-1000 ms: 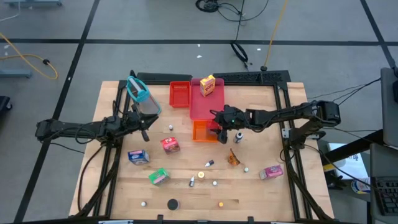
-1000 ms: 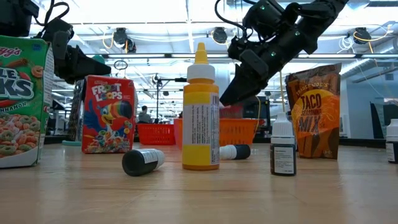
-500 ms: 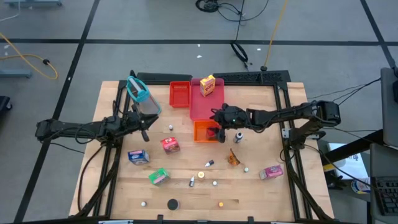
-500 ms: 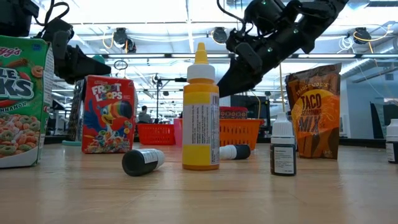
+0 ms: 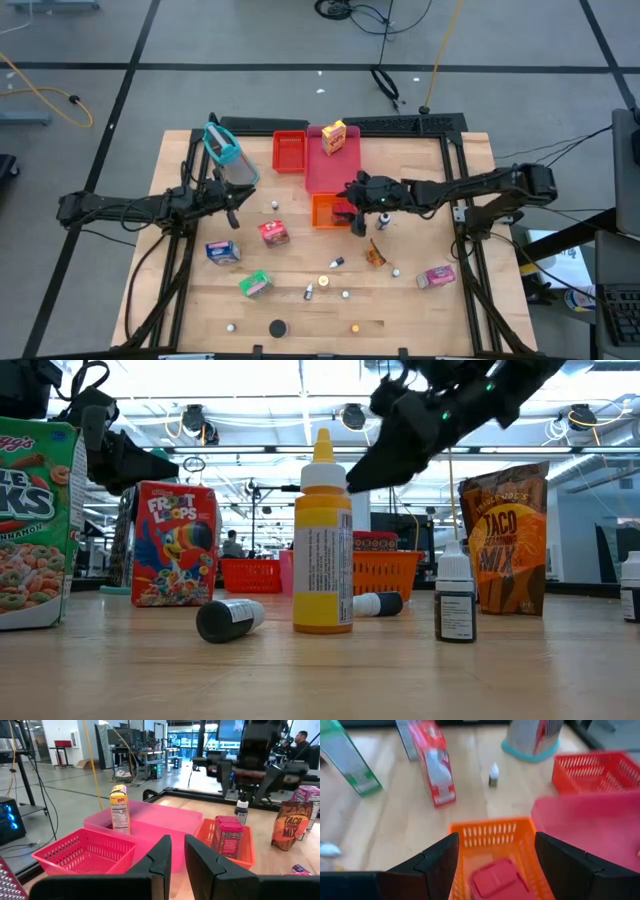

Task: Pick & Place Kitchen Items
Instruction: Put the black food coloring bottle into the red bin

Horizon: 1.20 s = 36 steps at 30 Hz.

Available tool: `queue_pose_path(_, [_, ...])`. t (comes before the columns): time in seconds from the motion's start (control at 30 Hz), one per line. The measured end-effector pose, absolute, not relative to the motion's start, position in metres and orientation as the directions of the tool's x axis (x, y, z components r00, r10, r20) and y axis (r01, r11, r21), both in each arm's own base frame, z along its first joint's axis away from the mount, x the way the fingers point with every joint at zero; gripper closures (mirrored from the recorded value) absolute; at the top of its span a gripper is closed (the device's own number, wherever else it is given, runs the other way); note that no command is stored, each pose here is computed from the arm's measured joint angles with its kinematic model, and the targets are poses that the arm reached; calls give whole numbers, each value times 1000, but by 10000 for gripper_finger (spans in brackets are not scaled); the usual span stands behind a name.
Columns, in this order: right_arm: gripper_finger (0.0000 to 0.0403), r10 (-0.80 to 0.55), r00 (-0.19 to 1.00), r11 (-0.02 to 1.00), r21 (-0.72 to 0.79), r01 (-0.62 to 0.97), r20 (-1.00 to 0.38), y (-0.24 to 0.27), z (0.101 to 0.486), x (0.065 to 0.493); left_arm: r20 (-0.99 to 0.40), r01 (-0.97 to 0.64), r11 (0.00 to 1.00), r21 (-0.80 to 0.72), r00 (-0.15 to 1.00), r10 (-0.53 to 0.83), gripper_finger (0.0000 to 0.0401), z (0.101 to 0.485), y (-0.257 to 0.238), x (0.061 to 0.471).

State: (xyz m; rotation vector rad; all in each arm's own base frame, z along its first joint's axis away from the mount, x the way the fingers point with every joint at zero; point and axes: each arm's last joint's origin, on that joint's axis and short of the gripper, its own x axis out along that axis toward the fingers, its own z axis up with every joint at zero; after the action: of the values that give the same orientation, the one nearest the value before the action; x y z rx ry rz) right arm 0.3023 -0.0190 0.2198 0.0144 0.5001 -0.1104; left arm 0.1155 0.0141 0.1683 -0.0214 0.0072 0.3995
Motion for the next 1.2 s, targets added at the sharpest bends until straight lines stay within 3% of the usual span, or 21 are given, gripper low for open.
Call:
queue_pose_path(0.2, [149,-152,838,987,-34,158,-525,-8,244,272,-10,-389,921,-18,921,389,350,168,14,115])
queue_pose_path(0.57, [149,-238,712,960,-50,276,-661,13,251,230,-11,-390,921,-17,921,390,350,168,14,115])
queue_pose_path(0.97, [149,-272,592,927,-42,372,-758,16,238,216,-11,-390,921,-19,921,390,350,168,14,115])
queue_pose_path(1.2, [149,-273,564,913,-24,407,-779,15,210,209,-11,-390,921,-19,921,390,350,168,14,115])
